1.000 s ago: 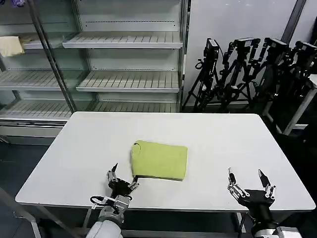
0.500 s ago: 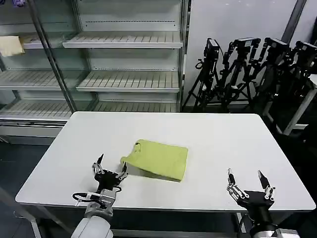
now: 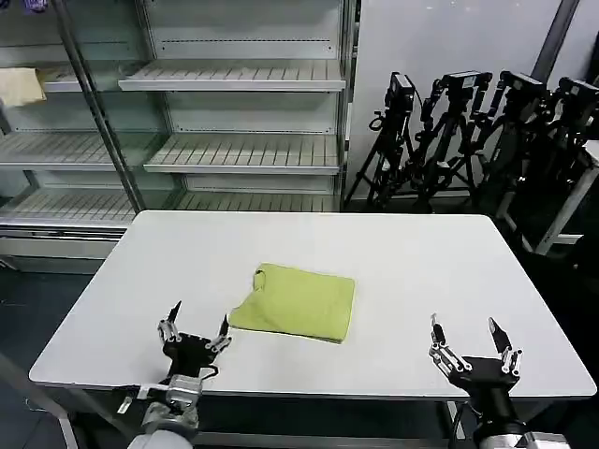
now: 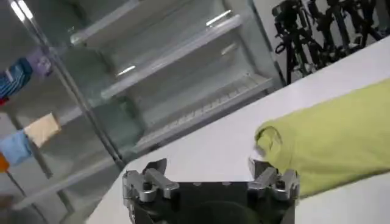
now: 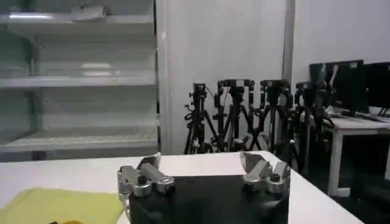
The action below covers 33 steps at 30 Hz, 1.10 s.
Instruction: Fold and organize the clothes.
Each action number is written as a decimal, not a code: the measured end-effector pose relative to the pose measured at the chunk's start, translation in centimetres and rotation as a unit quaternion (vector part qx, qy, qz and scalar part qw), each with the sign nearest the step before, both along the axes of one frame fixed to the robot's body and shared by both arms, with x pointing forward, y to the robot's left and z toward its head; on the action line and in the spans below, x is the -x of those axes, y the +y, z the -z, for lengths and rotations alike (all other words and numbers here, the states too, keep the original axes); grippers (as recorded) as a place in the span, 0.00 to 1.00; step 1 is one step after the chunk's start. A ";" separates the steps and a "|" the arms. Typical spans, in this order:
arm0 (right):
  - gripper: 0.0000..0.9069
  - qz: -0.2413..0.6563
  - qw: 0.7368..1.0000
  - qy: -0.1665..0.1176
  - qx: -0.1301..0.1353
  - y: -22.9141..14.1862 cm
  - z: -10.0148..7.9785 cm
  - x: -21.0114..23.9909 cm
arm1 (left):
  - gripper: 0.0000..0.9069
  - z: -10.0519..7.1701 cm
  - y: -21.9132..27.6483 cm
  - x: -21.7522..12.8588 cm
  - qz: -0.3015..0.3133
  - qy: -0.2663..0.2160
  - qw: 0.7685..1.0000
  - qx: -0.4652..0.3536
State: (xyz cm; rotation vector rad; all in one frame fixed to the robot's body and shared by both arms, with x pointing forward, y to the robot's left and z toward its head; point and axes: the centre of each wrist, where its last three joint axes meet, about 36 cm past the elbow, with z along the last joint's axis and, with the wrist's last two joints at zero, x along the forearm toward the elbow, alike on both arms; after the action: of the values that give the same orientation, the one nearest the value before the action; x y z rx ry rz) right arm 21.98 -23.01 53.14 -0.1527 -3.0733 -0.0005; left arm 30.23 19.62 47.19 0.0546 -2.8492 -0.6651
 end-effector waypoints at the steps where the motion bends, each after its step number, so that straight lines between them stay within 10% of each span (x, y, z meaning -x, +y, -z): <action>1: 1.00 -0.001 1.000 -0.003 0.001 0.0 0.0 0.0 | 1.00 -0.3 0.1 0.2 0.000 -0.001 1.000 0.009; 14: 1.00 -0.018 1.000 -0.017 0.008 0.0 0.1 -0.6 | 1.00 -3.8 0.2 2.5 0.044 -0.001 0.976 0.212; 33: 1.00 -0.041 0.999 -0.030 0.011 0.3 0.2 -1.2 | 1.00 -4.8 0.2 3.9 0.058 -0.024 0.956 0.288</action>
State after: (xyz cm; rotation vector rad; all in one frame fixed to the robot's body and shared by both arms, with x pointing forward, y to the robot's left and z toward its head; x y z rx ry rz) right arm 23.19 -22.70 52.95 -0.0274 -3.1379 0.0340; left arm 26.36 19.78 51.97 -0.1917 -2.9873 0.1724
